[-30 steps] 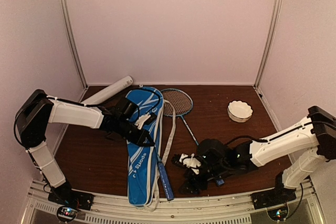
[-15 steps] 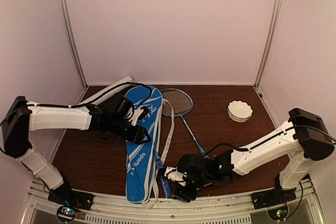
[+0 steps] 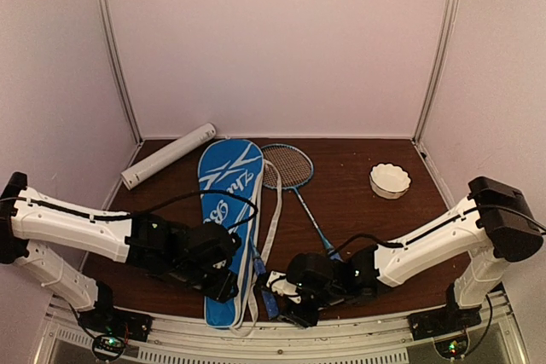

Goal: Pack up the badminton gear

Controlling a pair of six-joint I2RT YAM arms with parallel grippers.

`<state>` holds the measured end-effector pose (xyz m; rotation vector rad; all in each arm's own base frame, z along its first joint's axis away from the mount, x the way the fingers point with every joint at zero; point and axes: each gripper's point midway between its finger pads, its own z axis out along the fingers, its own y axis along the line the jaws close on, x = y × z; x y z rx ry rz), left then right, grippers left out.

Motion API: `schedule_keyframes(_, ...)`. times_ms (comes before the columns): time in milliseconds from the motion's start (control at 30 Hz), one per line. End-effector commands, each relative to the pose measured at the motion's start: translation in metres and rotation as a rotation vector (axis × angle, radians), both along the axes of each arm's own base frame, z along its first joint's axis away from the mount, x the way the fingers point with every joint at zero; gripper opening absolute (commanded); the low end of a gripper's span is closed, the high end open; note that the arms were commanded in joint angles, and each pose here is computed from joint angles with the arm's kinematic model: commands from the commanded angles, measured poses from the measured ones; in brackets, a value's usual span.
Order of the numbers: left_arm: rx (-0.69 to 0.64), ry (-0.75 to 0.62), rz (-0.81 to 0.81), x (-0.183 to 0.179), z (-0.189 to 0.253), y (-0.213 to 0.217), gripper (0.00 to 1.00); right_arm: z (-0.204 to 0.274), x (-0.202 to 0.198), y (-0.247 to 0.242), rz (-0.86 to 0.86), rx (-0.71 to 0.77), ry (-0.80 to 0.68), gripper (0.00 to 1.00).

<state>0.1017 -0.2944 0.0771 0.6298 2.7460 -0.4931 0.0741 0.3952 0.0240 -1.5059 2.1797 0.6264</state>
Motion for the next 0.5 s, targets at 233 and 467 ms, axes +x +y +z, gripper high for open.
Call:
schedule_keyframes(233, 0.089, 0.054, 0.192, -0.008, -0.013, 0.001, 0.38, -0.006, -0.001, -0.002, -0.023, -0.043, -0.018, 0.49)
schedule_keyframes(467, 0.063, 0.104, 0.217, -0.015, -0.022, -0.006, 0.44, -0.006, 0.0, -0.001, -0.025, -0.058, -0.027, 0.48)
